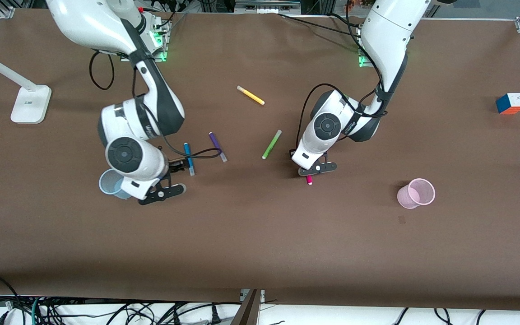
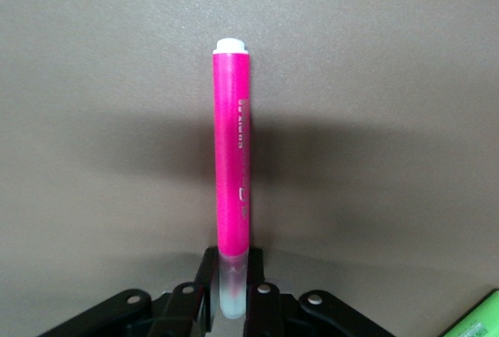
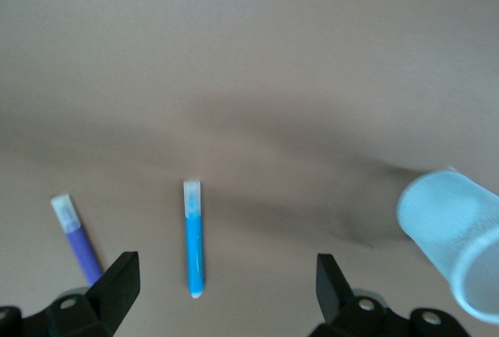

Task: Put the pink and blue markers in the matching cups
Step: 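Grasp the pink marker with the left gripper while the right gripper grasps the blue marker, then carry the pink marker over the pink cup with the left gripper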

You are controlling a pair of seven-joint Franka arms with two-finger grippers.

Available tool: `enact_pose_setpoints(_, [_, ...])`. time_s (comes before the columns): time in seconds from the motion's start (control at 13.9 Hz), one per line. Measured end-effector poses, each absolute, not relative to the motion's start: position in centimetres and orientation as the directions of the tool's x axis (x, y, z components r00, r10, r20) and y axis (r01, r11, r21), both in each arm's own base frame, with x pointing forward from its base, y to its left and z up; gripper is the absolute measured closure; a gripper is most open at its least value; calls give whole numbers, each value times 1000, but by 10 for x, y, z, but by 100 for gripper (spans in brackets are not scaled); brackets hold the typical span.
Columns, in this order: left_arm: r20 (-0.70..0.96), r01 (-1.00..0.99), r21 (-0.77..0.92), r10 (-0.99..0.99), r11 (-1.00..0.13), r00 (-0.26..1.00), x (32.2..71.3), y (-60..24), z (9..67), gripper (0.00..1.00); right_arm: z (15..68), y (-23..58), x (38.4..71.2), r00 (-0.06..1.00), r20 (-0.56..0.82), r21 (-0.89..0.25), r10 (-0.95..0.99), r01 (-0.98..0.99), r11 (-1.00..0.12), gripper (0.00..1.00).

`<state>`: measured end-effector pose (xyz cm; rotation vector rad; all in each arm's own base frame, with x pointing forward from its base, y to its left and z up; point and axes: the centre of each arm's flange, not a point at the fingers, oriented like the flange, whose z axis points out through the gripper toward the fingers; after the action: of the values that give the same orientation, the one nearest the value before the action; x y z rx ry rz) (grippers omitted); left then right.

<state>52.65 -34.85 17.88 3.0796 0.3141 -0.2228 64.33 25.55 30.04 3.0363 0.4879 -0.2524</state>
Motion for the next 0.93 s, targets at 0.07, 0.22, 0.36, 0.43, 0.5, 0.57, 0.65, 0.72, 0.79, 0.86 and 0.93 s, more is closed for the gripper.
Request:
enact_pose_setpoints(0.07, [-152, 196, 17, 191, -980, 970, 529, -347, 185, 82, 285, 255, 640, 938, -162, 29, 308, 316, -948, 0])
enact_pose_setpoints(0.22, [-172, 166, 3, 163, -986, 971, 539, -337, 210, 82, 260, 253, 631, 941, -146, 24, 305, 312, -950, 0])
enact_pose_setpoints(0.36, [-202, 128, -7, 127, -992, 971, 554, -315, 244, 82, 242, 256, 621, 953, -135, 22, 271, 276, -961, 0])
enact_pose_setpoints(0.43, [-222, 103, -8, 102, -995, 970, 562, -301, 263, 82, 234, 262, 615, 958, -125, 17, 258, 262, -965, 0])
enact_pose_setpoints(0.5, [-243, 79, -8, 79, -997, 967, 571, -287, 282, 82, 226, 267, 609, 961, -114, 13, 252, 255, -967, 0])
enact_pose_setpoints(0.57, [-263, 58, -6, 57, -998, 963, 580, -273, 300, 82, 219, 270, 603, 963, -103, 9, 248, 251, -968, 0])
enact_pose_setpoints(0.65, [-280, 42, -3, 41, -999, 959, 587, -261, 316, 82, 213, 271, 598, 964, -95, 7, 248, 250, -968, 0])
enact_pose_setpoints(0.72, [-293, 27, 1, 26, -1000, 956, 594, -251, 329, 82, 209, 270, 595, 964, -89, 5, 249, 251, -968, 0])
enact_pose_setpoints(0.79, [-303, 17, 5, 15, -1000, 953, 599, -242, 336, 82, 205, 270, 591, 964, -83, 4, 251, 252, -968, 0])
enact_pose_setpoints(0.86, [-311, 12, 7, 10, -1000, 950, 602, -235, 341, 82, 201, 269, 586, 964, -77, 1, 253, 254, -967, 0])
enact_pose_setpoints(0.93, [-321, 10, 5, 8, -1000, 947, 603, -231, 343, 82, 196, 269, 582, 965, -66, -2, 256, 256, -967, 0])
